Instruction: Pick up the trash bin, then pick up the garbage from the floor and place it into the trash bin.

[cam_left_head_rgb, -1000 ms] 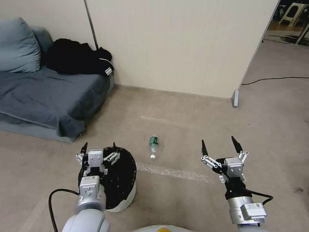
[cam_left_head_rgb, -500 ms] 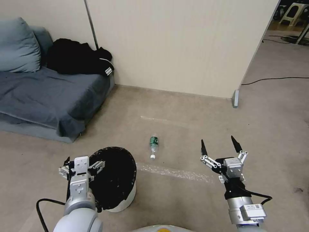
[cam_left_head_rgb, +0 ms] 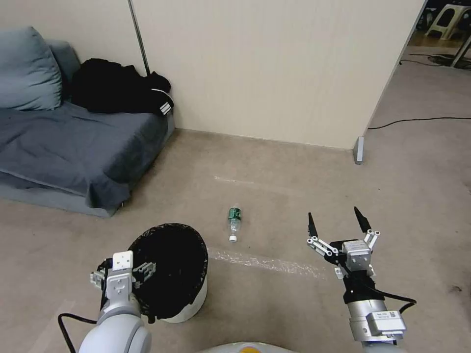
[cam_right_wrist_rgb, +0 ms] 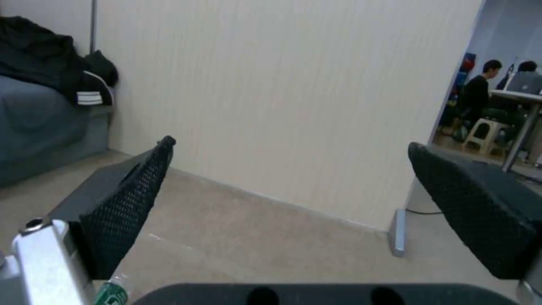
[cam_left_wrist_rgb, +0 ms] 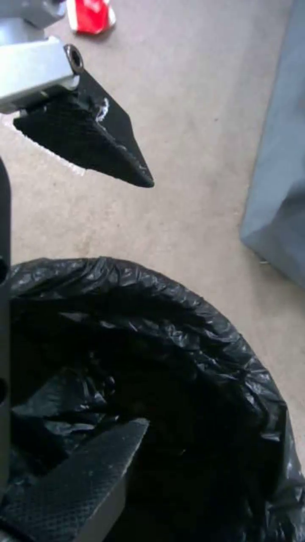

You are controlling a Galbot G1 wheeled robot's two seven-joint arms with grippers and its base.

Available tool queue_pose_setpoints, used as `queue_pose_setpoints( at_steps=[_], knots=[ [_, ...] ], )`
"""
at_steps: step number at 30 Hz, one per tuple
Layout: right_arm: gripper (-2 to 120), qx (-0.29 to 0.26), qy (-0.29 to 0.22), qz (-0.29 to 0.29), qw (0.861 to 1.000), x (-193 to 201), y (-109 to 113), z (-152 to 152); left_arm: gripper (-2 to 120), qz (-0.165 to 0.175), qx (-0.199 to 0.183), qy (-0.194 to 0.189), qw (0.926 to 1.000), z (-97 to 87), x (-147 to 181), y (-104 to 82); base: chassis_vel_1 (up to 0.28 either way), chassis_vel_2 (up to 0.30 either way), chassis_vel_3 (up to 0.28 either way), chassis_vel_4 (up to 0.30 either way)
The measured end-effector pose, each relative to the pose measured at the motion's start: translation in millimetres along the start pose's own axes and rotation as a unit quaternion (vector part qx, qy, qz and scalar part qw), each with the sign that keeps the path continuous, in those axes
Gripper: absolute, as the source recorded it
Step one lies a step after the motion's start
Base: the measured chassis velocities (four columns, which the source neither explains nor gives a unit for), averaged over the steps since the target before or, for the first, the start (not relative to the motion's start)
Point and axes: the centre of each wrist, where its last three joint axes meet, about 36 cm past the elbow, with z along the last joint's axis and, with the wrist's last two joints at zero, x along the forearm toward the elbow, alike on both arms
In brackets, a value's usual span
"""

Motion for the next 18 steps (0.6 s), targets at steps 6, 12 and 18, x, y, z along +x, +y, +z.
queue_pose_setpoints(
  at_steps=[6, 12, 18],
  knots=[
    [100, 0.001, 0.0, 0.001, 1.0, 0, 0, 0, 100, -0.003, 0.014, 0.015, 0.9998, 3.6, -13, 3.1, 0.0, 0.0, 0.0, 0.0],
    [100, 0.006, 0.002, -0.001, 1.0, 0, -1, 1, 100, 0.011, 0.033, 0.036, 0.9988, 10.2, -24, 3.8, 0.0, 0.0, 0.0, 0.0],
    [100, 0.008, 0.002, -0.002, 1.0, 1, -1, 2, 100, 0.019, 0.043, 0.047, 0.9978, 13.8, -30, 2.0, 0.0, 0.0, 0.0, 0.0]
  ],
)
